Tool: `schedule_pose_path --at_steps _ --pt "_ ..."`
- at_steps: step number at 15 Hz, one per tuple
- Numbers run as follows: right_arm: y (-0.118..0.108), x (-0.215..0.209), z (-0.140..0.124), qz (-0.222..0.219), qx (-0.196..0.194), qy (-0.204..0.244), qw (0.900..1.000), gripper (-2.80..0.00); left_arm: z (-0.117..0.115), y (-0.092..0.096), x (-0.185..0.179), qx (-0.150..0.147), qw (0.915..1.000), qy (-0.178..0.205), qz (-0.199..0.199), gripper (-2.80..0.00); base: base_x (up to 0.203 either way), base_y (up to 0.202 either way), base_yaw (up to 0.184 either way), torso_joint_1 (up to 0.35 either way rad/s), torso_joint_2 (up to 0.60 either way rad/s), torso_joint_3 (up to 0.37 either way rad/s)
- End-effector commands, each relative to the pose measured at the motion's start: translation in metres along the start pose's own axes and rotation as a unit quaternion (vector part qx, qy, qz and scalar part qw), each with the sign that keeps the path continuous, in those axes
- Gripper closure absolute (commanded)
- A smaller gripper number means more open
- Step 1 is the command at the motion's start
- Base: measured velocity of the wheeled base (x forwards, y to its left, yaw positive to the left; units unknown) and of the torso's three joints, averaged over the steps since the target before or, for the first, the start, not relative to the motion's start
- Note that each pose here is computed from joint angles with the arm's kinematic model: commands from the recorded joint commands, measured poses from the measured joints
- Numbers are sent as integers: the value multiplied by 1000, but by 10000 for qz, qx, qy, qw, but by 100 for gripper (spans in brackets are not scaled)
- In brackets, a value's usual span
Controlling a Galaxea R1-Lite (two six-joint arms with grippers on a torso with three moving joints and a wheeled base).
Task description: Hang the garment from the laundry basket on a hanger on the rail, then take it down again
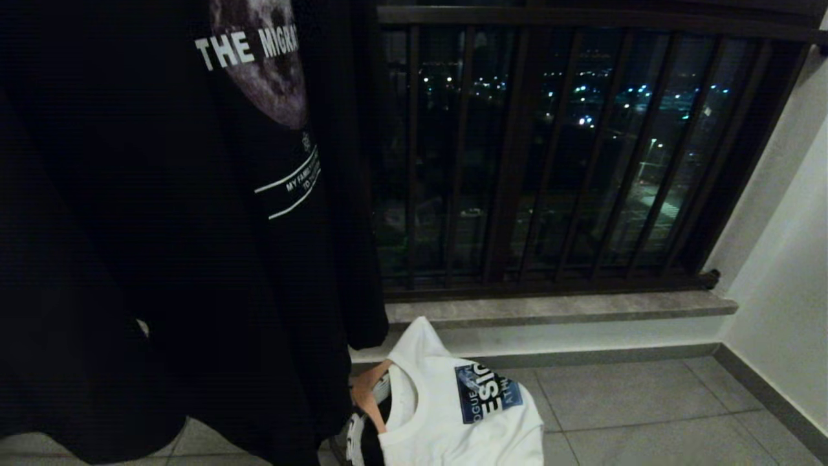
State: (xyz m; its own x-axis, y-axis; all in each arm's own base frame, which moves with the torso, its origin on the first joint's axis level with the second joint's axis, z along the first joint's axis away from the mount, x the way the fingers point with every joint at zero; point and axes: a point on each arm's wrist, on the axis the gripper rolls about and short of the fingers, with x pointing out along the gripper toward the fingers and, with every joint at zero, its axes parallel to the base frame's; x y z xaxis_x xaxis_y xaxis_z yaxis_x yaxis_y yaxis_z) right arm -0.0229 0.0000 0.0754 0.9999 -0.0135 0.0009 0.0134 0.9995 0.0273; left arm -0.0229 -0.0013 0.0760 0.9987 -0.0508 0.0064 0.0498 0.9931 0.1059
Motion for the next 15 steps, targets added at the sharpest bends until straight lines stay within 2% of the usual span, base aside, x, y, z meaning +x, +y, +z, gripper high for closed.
schedule_pose_path --at_steps 1,4,15 --pt "0 0 0 -2 2 0 10000 0 -1 0 0 6 10000 5 0 0 0 0 0 -36 440 404" --pt "0 0 0 -2 2 -3 10000 0 -1 0 0 1 10000 17 -1 0 0 0 0 -6 193 180" --pt "0 0 0 -2 2 -3 10000 0 -1 0 0 7 10000 11 0 0 0 0 0 1 9 7"
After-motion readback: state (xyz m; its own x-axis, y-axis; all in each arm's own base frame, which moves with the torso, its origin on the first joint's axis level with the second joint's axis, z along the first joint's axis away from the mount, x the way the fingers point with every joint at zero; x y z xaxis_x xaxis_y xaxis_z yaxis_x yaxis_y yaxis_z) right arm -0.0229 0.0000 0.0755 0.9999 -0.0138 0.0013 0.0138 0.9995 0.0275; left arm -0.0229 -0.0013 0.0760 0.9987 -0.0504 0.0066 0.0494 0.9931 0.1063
